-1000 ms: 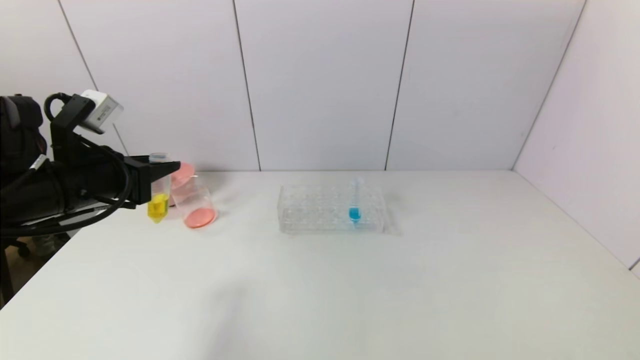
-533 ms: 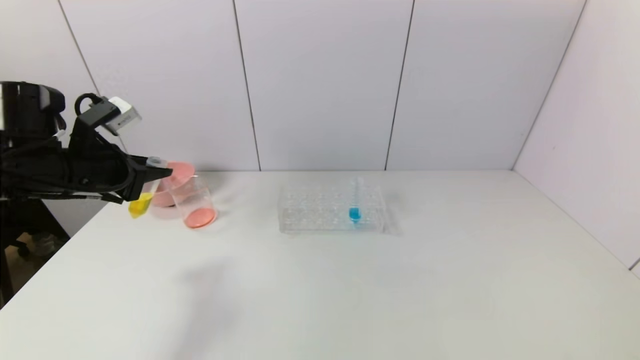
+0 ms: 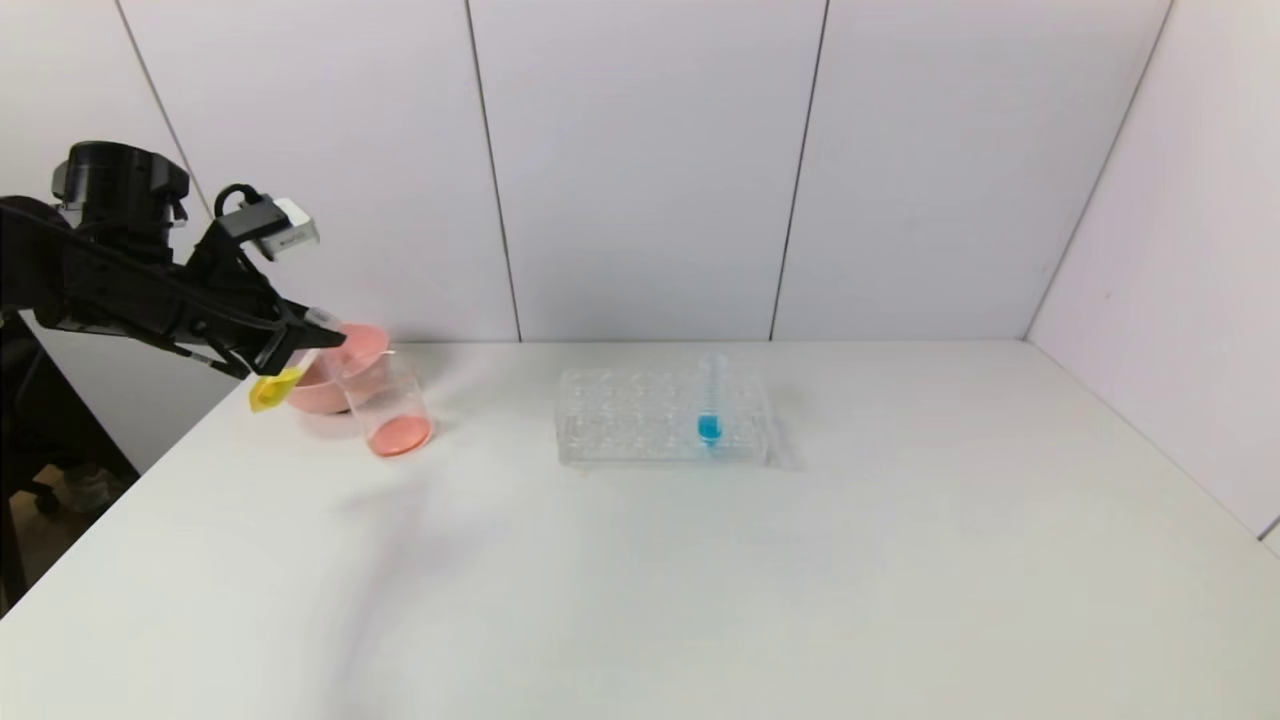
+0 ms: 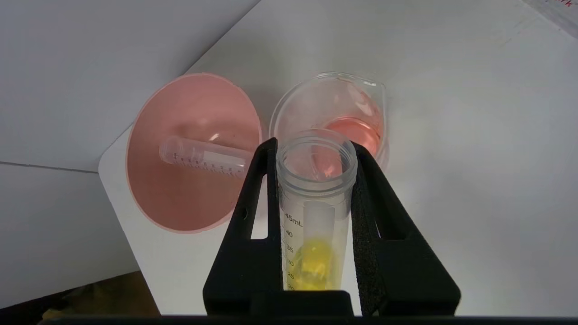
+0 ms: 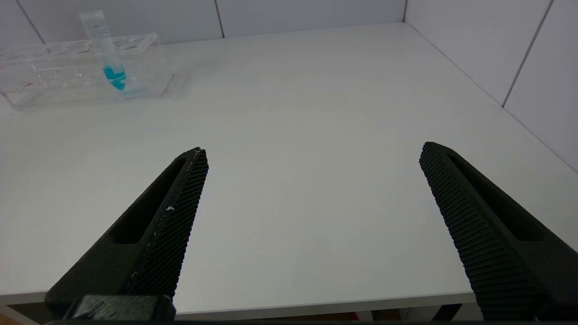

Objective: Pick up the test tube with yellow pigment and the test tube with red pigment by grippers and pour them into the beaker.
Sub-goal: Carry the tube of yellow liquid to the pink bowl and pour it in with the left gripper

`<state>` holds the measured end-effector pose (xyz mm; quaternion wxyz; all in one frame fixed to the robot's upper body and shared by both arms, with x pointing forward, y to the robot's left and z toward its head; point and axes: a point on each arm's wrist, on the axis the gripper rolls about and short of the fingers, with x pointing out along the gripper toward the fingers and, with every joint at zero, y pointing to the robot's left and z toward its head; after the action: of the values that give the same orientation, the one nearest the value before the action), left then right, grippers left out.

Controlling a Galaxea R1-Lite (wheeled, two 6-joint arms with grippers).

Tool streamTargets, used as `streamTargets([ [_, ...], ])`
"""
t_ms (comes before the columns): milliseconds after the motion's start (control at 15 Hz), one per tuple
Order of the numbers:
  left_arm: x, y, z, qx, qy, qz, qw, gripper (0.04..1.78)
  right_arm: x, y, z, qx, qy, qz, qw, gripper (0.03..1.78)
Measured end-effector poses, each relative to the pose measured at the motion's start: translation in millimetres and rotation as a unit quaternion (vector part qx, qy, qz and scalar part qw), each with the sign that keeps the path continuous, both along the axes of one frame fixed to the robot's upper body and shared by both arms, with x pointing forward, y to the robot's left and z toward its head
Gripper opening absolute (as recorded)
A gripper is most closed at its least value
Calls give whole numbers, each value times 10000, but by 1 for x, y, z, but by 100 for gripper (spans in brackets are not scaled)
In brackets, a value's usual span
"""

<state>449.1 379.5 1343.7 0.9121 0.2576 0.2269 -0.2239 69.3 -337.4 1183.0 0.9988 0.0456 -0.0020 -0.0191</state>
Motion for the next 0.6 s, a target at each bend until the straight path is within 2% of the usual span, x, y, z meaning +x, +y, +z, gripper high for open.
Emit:
streamTargets([
  [200, 17, 7, -2, 141, 173, -68, 9997, 45, 0, 0, 0, 2, 2, 0, 10000, 171],
  [467, 20, 7, 2, 468, 737, -159, 9961, 45, 0, 0, 0, 2, 2, 0, 10000, 171],
  [600, 22, 4, 4, 621, 875, -161, 9941, 45, 0, 0, 0, 2, 2, 0, 10000, 171],
])
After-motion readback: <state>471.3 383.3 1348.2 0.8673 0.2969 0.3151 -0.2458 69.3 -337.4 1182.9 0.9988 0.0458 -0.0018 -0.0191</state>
